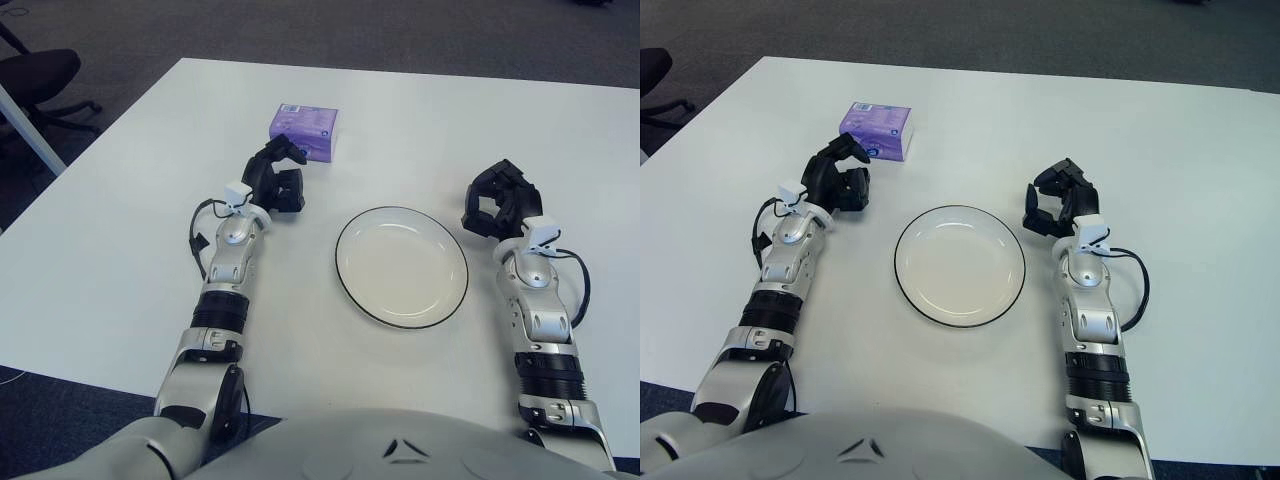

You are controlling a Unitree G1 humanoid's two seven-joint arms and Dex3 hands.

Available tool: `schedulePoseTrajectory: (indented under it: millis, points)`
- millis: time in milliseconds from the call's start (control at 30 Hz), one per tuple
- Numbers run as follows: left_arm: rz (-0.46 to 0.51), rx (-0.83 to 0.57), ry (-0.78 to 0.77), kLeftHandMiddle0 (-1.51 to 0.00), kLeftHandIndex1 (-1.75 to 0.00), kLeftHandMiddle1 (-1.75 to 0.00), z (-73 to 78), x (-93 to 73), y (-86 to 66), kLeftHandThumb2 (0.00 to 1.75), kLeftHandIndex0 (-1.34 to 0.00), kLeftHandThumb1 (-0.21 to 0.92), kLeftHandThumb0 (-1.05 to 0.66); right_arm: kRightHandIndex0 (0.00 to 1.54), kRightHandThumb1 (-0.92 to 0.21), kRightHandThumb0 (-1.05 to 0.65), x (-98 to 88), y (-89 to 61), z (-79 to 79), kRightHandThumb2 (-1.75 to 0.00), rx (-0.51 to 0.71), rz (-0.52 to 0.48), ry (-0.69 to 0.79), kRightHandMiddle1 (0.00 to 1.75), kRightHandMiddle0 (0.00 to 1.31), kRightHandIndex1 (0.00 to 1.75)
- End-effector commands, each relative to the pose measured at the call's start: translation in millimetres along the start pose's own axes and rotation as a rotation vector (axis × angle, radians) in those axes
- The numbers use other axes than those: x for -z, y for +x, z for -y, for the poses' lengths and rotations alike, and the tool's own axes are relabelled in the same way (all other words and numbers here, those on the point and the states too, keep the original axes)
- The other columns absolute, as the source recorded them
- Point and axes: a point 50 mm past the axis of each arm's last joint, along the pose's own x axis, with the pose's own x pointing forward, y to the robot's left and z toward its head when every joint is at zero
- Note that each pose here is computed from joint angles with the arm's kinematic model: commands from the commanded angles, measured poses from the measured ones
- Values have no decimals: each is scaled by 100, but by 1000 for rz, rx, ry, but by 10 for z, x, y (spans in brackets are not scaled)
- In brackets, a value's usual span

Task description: Put the tissue paper into the plate.

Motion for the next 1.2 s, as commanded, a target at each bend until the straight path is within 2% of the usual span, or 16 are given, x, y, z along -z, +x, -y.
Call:
schedulePoseTrajectory:
  millis: [0, 267, 500, 867, 1067, 1100, 1167]
  points:
    - [-7, -74, 141, -135, -175, -175, -156, 109, -124, 142, -68, 23, -51, 97, -37, -46, 676, -570, 65, -125, 54, -311, 39, 175, 57, 175]
    - [138, -84, 338, -135, -175, -175, -156, -112, -51, 138, -66, 26, -50, 97, -38, -46, 682, -568, 74, -123, 52, -309, 30, 175, 56, 175]
    - [310, -72, 510, -132, -175, -175, -47, -401, 21, 136, -64, 28, -49, 97, -39, -46, 695, -571, 80, -123, 49, -310, 17, 175, 55, 175]
    - [479, -26, 701, -124, -175, -175, -73, -600, 100, 135, -64, 28, -49, 97, -39, -46, 696, -582, 84, -122, 45, -303, 6, 175, 55, 175]
    - [577, 0, 797, -114, -175, -175, -51, -710, 160, 130, -60, 33, -48, 96, -39, -46, 697, -588, 80, -123, 47, -303, 1, 175, 55, 175]
    - [597, 4, 818, -101, -175, -175, -40, -728, 171, 125, -57, 36, -47, 96, -39, -46, 698, -588, 79, -123, 47, -303, 0, 175, 55, 175]
    - [628, 11, 862, -86, -175, -175, -8, -759, 199, 120, -54, 41, -45, 95, -39, -46, 698, -589, 78, -123, 49, -303, -4, 175, 55, 175]
